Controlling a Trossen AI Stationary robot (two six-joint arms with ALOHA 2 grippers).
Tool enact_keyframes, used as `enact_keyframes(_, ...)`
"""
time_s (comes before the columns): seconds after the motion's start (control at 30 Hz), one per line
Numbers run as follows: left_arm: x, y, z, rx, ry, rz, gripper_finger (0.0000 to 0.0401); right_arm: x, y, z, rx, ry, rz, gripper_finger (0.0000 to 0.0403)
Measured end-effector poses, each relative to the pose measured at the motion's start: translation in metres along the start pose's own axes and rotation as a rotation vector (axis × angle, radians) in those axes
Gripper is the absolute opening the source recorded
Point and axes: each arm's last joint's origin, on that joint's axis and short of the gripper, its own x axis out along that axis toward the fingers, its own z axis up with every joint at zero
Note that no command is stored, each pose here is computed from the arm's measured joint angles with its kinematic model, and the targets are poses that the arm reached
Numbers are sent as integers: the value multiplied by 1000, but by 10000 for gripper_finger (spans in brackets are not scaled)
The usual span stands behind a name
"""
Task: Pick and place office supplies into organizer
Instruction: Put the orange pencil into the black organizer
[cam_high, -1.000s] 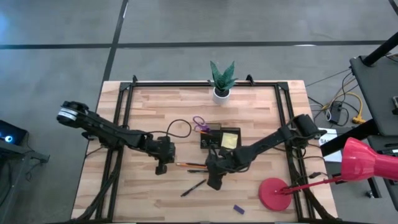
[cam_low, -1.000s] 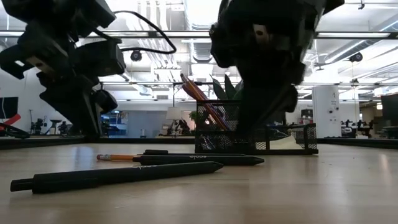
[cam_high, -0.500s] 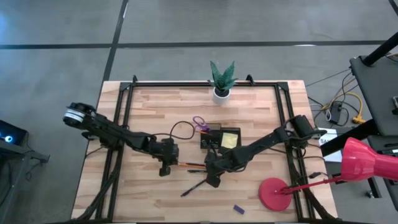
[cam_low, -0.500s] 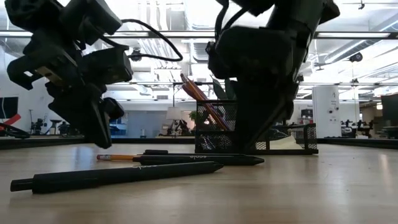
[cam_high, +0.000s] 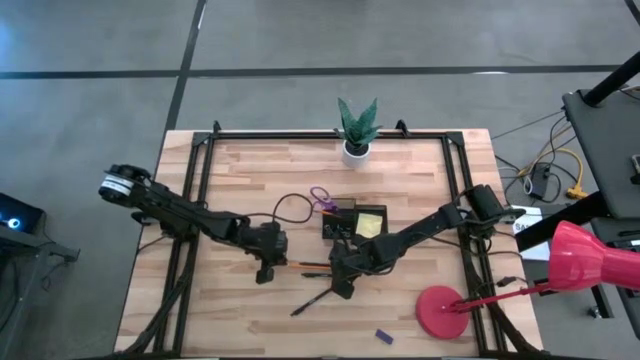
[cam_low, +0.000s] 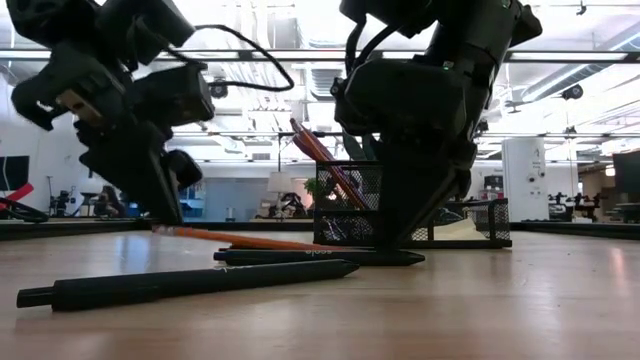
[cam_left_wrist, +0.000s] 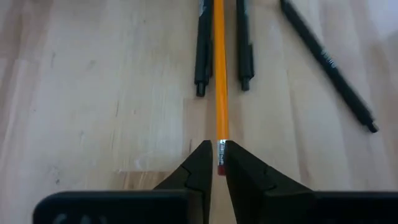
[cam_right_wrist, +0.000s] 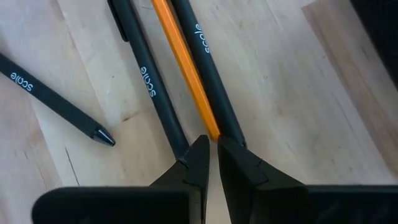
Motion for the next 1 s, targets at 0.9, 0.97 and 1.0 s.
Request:
enact_keyframes(0.9,-9,-5,6,4,-25,-71,106,1,-1,-1,3,3,-3,29)
enact_keyframes(0.97,-9,-5,8,4,-29,-72,120,1,-1,-1,3,3,-3,29)
enact_keyframes(1.0,-9,-6,8,4,-28,-76,126,1,-1,-1,3,3,-3,29)
